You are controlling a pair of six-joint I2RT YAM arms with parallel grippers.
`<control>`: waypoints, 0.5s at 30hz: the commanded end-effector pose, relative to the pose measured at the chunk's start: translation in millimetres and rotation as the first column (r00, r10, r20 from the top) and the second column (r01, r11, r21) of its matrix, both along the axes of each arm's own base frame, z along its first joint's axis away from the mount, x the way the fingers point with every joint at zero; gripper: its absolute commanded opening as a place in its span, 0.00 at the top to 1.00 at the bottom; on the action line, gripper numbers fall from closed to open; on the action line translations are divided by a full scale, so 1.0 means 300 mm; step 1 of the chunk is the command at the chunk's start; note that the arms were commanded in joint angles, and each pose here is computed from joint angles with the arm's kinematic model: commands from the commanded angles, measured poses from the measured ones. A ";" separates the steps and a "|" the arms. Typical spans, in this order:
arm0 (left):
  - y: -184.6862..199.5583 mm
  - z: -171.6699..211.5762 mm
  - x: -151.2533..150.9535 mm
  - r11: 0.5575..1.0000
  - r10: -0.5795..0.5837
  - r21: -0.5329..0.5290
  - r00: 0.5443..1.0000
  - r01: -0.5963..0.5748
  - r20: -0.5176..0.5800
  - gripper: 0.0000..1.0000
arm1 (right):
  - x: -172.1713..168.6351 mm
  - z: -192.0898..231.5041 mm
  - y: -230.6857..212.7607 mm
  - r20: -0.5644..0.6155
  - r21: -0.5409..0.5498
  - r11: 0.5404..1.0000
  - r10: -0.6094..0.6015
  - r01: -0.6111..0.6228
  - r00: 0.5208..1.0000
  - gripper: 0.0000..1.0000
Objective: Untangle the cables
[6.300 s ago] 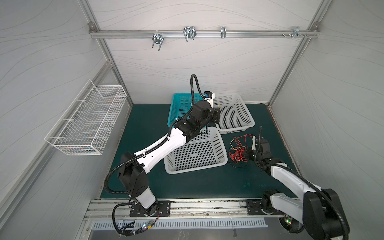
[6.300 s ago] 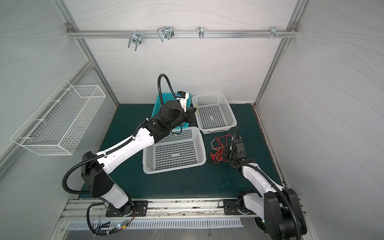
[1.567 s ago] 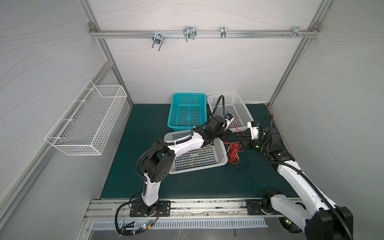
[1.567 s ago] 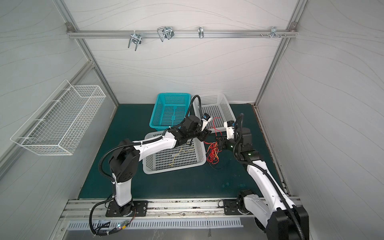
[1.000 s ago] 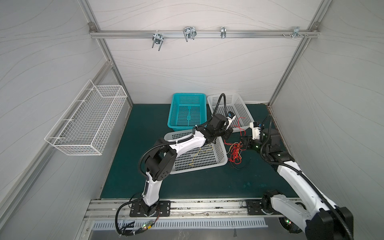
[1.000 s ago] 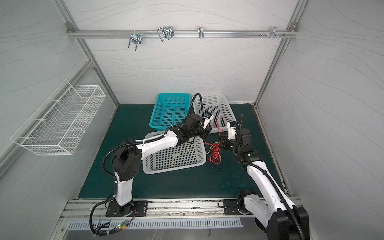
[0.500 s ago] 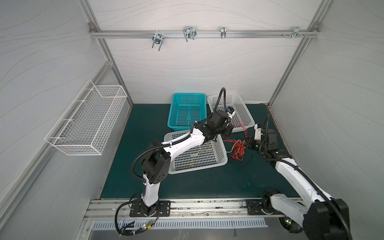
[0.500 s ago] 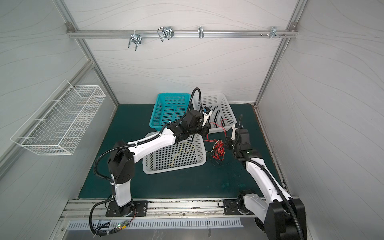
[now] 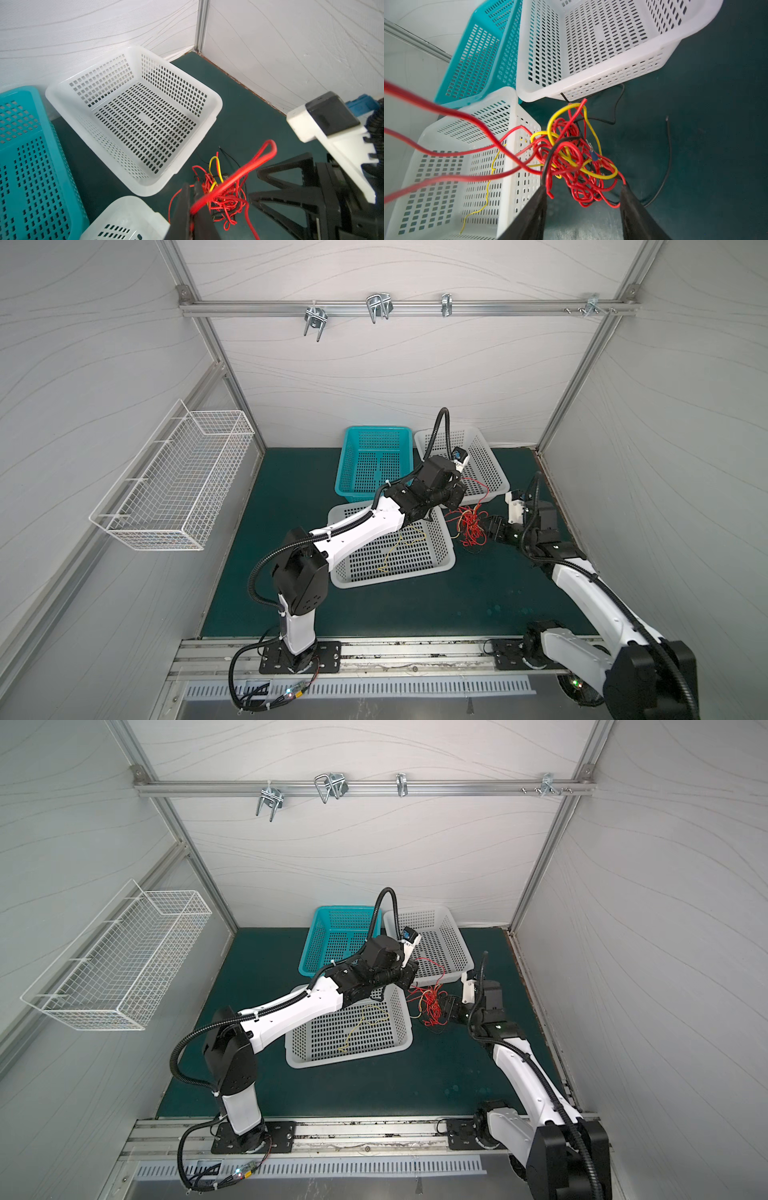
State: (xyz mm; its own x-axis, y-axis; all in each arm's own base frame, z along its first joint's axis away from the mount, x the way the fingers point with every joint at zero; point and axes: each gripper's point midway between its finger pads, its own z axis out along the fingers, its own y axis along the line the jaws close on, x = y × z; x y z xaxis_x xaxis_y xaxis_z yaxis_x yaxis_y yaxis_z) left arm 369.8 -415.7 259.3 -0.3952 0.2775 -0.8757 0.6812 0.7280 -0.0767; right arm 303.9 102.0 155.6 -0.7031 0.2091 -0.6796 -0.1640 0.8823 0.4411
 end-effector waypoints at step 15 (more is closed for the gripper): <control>-0.019 0.179 -0.020 0.997 -0.032 -0.069 0.993 0.041 0.117 1.00 | 0.011 0.042 0.013 0.015 0.058 0.998 0.008 -0.009 1.000 0.41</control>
State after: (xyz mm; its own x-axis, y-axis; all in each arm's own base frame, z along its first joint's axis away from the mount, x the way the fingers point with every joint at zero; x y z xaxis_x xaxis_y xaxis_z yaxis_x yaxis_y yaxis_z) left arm 364.2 -419.0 258.9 -0.3692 0.3120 -0.8754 0.7002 0.7128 -0.0413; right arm 306.0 96.2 166.2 -0.6835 0.2316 -0.6922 -0.1456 0.8860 0.4402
